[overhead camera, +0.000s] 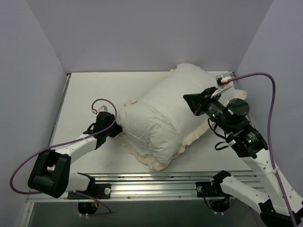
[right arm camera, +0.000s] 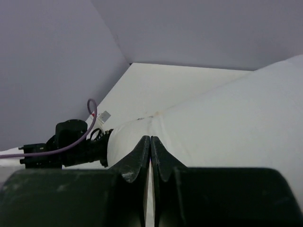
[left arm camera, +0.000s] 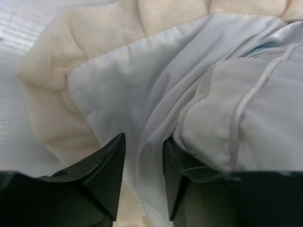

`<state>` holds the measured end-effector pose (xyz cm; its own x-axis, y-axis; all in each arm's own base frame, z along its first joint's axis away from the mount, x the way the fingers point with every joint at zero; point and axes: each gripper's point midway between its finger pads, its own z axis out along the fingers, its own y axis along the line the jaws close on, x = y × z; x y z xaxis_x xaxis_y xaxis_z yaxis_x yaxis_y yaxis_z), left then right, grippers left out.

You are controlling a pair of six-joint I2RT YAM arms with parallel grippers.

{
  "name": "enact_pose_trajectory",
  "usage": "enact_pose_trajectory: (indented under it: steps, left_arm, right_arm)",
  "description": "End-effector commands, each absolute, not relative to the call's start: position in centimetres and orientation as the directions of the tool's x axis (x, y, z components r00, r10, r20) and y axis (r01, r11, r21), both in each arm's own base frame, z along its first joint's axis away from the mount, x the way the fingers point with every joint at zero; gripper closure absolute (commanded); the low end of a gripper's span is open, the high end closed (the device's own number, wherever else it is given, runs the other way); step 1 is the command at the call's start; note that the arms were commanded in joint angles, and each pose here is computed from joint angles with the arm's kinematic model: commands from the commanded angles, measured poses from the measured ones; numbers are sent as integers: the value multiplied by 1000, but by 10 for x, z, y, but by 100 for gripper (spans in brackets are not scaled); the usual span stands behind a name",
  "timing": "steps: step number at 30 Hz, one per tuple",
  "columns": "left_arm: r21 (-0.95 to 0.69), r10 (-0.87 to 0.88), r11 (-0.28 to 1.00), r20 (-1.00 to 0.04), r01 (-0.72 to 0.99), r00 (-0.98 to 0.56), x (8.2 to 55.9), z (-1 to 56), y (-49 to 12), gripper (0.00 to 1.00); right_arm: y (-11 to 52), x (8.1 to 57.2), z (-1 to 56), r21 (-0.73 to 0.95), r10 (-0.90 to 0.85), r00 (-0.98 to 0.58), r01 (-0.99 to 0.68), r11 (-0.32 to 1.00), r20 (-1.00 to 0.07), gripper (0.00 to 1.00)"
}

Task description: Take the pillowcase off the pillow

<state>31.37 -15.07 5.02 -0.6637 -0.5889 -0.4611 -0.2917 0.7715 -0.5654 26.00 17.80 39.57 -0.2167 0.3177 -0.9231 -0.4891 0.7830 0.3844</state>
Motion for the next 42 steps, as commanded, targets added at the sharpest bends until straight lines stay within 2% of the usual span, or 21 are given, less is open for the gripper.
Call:
enact_pose_trajectory:
  steps: [1, 3, 5, 6, 8, 10, 13, 16, 19, 23, 27, 36, 42]
  left_arm:
    - [-683, -630, 721, -575, -117, -522, 347, 129, -160, 54]
    - [-706, -638, 706, -605, -49, -476, 350, 165, -162, 41]
    - [-700, -626, 714, -629, -15, -461, 345, 187, -159, 25]
    - [-700, -625, 714, -638, 0, -449, 346, 200, -159, 22]
    - [-692, -621, 722, -652, 8, -436, 336, 215, -153, 10]
    - [-681, -617, 732, -641, -34, -456, 324, 213, -145, 4]
    - [-675, -628, 734, -636, -70, -448, 308, 228, -134, 6]
    - [-607, -595, 776, -613, -173, -520, 279, 210, -118, 6]
    - [-603, -575, 780, -587, -166, -570, 256, 208, -119, 6]
    - [-690, -560, 718, -490, -95, -669, 228, 202, -151, 6]
    - [-751, -541, 659, -439, -37, -717, 207, 198, -198, 6]
    - [-729, -439, 679, -494, 83, -751, 216, 186, -279, 6]
    - [-783, -419, 605, -468, 145, -778, 218, 192, -317, 6]
  right_arm:
    - [211, 263, 368, 379, 237, -306, -590, 713, -922, 100]
    - [209, 273, 335, 373, 184, -376, -529, 762, -908, 97]
    - [208, 277, 312, 358, 145, -412, -503, 787, -899, 87]
    - [205, 278, 294, 353, 126, -442, -479, 804, -888, 76]
    - [202, 279, 277, 348, 117, -464, -452, 821, -878, 68]
    - [196, 280, 255, 341, 111, -491, -408, 847, -864, 62]
    - [194, 283, 230, 327, 89, -526, -378, 866, -846, 54]
    - [200, 285, 201, 318, 57, -569, -372, 872, -820, 48]
    - [208, 289, 186, 322, 47, -587, -374, 870, -809, 43]
    - [224, 303, 185, 356, 86, -569, -383, 853, -818, 38]
    - [247, 311, 171, 367, 76, -587, -396, 842, -806, 31]
    - [273, 312, 153, 311, 13, -588, -410, 858, -809, 27]
    - [272, 308, 151, 318, 28, -587, -398, 860, -809, 26]
